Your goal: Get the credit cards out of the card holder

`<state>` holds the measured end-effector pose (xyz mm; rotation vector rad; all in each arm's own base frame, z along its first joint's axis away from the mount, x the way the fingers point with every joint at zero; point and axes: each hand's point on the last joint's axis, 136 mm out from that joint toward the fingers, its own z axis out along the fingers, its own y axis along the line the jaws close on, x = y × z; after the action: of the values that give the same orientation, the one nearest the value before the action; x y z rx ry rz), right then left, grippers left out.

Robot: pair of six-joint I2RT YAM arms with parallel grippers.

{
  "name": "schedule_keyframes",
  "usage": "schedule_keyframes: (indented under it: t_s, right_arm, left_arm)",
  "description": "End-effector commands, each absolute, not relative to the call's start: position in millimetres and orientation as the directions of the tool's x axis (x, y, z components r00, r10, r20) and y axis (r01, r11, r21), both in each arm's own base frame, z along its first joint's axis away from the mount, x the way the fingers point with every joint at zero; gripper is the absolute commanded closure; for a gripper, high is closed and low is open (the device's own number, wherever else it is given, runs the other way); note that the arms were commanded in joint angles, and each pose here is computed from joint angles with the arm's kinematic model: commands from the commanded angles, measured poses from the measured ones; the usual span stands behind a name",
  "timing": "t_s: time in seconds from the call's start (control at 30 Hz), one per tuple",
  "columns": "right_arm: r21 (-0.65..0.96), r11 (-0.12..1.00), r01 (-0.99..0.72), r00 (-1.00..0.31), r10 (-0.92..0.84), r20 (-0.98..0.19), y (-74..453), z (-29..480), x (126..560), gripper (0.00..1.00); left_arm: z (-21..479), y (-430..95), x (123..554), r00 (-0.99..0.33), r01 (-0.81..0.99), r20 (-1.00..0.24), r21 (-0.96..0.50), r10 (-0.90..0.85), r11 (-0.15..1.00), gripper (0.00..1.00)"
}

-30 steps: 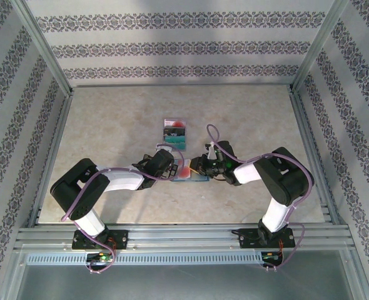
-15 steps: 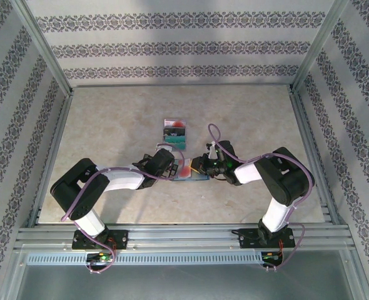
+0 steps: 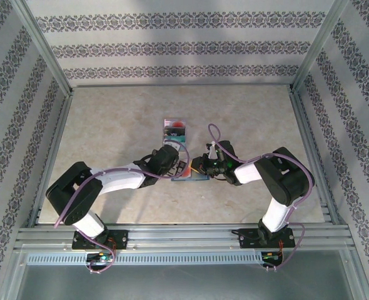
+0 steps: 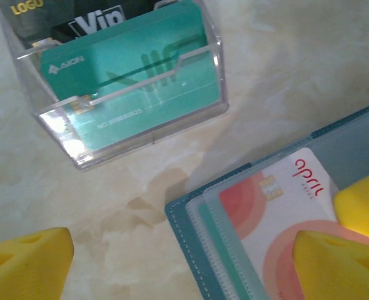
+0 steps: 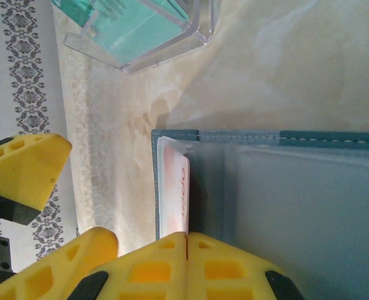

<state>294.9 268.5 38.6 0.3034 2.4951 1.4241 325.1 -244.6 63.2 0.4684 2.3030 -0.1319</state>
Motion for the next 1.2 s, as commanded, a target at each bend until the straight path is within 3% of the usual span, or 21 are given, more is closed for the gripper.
schedule_keyframes:
  t_s: [0.0, 0.37, 0.87, 1.17]
  right_arm:
    - [0.868, 0.496, 0.028, -0.944, 0.298, -0.14, 267, 45, 295, 0.95]
    - [0.862, 0.507, 0.027, -0.941, 0.303, -0.148, 263, 45, 293, 0.95]
    - [0.825, 0.564, 0.027, -0.937, 0.302, -0.175, 252, 46, 290, 0.95]
    - [0.864, 0.503, -0.029, -0.943, 0.274, -0.191, 271, 63, 290, 0.85]
  left_arm:
    - [54, -245, 327, -0.635, 0.381, -0.694, 0.103, 0.341, 0.919, 0.09]
    - [30, -225, 325, -0.662, 0.347, -0.635, 0.212, 0.399, 0.914, 0.08]
    - [28, -224, 324, -0.666, 0.349, -0.63, 0.212, 0.4, 0.913, 0.08]
    - [22, -229, 323, -0.677, 0.362, -0.619, 0.189, 0.397, 0.913, 0.08]
